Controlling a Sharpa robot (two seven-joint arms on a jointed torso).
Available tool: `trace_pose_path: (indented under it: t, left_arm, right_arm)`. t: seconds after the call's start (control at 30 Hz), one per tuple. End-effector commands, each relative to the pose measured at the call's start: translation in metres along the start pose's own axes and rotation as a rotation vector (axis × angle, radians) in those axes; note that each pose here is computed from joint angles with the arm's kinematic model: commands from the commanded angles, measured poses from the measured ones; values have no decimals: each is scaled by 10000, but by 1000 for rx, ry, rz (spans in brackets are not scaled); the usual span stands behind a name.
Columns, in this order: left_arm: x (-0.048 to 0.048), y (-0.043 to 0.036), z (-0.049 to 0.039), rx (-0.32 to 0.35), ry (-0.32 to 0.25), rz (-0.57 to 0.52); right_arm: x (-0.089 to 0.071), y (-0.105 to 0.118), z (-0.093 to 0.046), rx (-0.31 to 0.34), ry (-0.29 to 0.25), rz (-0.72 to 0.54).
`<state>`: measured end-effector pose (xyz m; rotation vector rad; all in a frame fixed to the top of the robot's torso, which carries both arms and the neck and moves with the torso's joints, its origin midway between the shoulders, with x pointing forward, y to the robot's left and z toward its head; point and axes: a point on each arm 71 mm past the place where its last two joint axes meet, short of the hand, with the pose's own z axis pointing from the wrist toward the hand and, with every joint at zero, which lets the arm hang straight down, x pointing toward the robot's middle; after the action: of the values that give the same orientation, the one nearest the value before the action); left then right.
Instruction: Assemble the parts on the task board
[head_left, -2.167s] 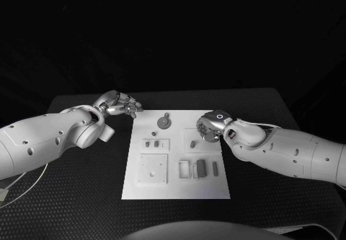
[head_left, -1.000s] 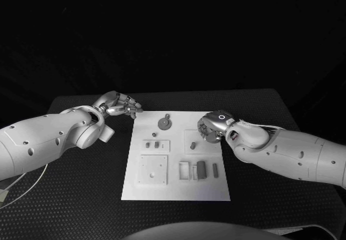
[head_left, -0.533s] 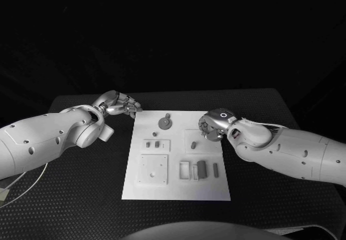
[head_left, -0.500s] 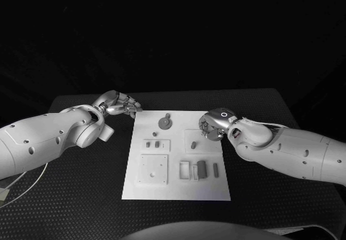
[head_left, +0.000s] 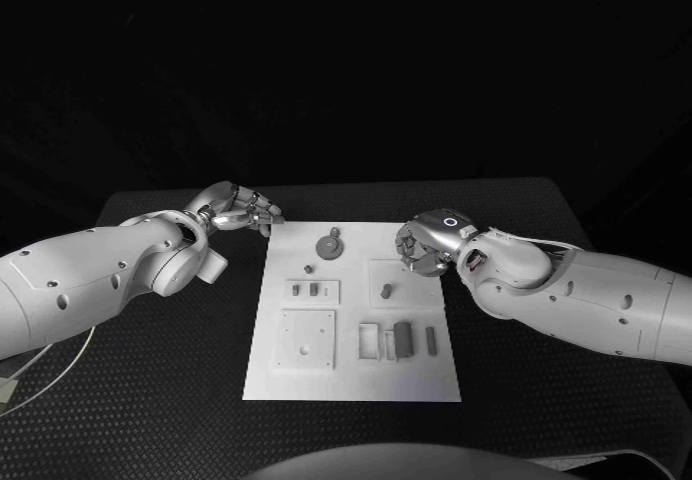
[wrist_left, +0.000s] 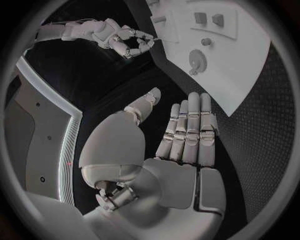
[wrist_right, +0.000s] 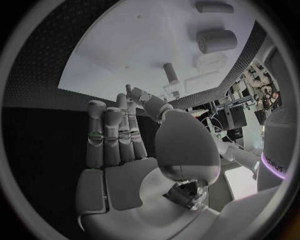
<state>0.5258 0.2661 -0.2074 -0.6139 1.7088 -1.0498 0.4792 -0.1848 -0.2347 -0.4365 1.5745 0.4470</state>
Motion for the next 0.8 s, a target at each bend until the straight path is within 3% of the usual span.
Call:
trace_pose_path:
  t: [0.03, 0.3, 0.8]
  left_arm:
    - [15, -16, 9, 10, 12, -2]
    - [-4, -7, 13, 10, 4, 1]
    - [5, -16, 42, 17, 5, 2]
  right_arm:
    - [-27, 94, 3, -21, -6, 21]
    - [-220, 486, 30, -118, -33, 76]
    - [-236, 1112, 208, -267, 9, 131]
